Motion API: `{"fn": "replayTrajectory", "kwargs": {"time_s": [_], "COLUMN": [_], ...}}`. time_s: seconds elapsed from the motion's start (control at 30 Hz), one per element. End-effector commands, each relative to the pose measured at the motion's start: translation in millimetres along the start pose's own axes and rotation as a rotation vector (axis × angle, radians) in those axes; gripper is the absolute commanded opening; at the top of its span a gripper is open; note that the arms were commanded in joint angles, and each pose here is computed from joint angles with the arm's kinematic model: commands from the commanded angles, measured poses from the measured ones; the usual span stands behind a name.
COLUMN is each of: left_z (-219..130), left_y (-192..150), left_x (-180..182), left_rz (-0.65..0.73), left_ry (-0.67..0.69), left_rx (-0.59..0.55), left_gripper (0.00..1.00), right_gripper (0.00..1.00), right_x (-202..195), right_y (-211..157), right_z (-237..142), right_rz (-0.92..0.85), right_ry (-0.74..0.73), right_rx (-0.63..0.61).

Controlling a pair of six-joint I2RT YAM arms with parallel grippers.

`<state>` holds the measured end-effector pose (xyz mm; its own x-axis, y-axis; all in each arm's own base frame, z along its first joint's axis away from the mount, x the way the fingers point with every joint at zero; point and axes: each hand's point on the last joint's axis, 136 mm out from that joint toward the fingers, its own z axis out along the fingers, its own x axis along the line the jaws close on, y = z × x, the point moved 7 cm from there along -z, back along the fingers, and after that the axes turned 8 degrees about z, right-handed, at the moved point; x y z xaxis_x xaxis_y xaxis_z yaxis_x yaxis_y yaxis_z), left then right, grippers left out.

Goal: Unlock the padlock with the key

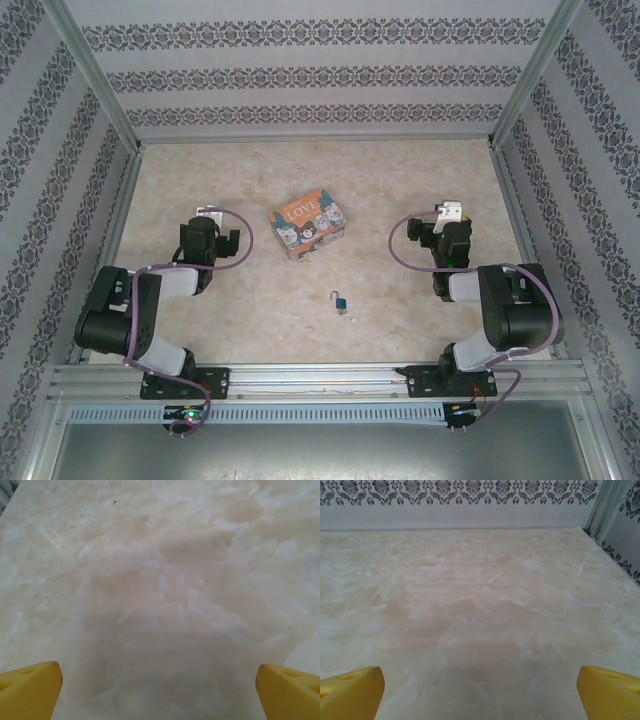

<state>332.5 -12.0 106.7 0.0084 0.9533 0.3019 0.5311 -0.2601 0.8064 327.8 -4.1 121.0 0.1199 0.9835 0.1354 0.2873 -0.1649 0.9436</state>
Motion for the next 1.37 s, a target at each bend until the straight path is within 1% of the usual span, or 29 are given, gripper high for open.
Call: {"fn": "replayTrajectory", "kwargs": {"time_s": [0.0, 0.13, 0.2, 0.23, 0.27, 0.37, 0.4, 0.43, 0.5, 0.53, 0.6, 1.33], "left_z": [4.4, -1.3, -3.9, -7.7, -8.6, -4.4, -0.9, 0.1, -0.2, -0.2, -0.2, -0.4], "left_y": [19.3, 4.2, -3.4, -4.2, -6.3, -3.8, -3.5, -3.2, -3.0, -3.4, -3.2, -4.1], "left_x": [12.5, 21.7, 20.4, 21.0, 21.8, 23.9, 24.9, 25.8, 26.7, 26.5, 26.7, 27.1], "left_rz": [-0.071, -0.15, -0.152, -0.159, -0.167, -0.169, -0.178, -0.182, -0.181, -0.185, -0.18, -0.182], "left_ry": [0.03, 0.03, 0.046, 0.049, 0.054, 0.076, 0.081, 0.079, 0.083, 0.079, 0.083, 0.088], "left_rx": [-0.117, -0.184, -0.257, -0.271, -0.248, -0.247, -0.202, -0.194, -0.215, -0.201, -0.215, -0.208], "left_gripper": [0.99, 0.99, 0.99, 0.99, 0.99, 0.99, 0.99, 0.99, 0.99, 0.99, 0.99, 0.99], "right_gripper": [0.98, 0.98, 0.98, 0.98, 0.98, 0.98, 0.98, 0.99, 0.99, 0.98, 0.98, 0.98], "right_x": [1.2, 1.2, 1.0, 1.2, 1.3, 0.9, 1.1, 1.2, 1.3, 1.2, 1.1, 3.9], "right_y": [6.0, 6.1, 6.0, 5.6, 6.3, 5.8, 5.5, 5.8, 5.8, 6.0, 5.8, 5.7], "right_z": [0.5, 0.5, 0.5, 0.6, 0.8, 0.9, 1.0, 0.8, 0.8, 0.8, 0.5, 0.6], "right_rz": [0.022, 0.024, 0.023, 0.025, 0.023, 0.024, 0.024, 0.024, 0.024, 0.024, 0.023, 0.006], "right_ry": [0.011, 0.011, 0.011, 0.011, 0.011, 0.01, 0.011, 0.011, 0.012, 0.011, 0.011, 0.002], "right_rx": [-0.019, -0.019, -0.019, -0.018, -0.019, -0.017, -0.016, -0.017, -0.017, -0.018, -0.018, -0.02]}}
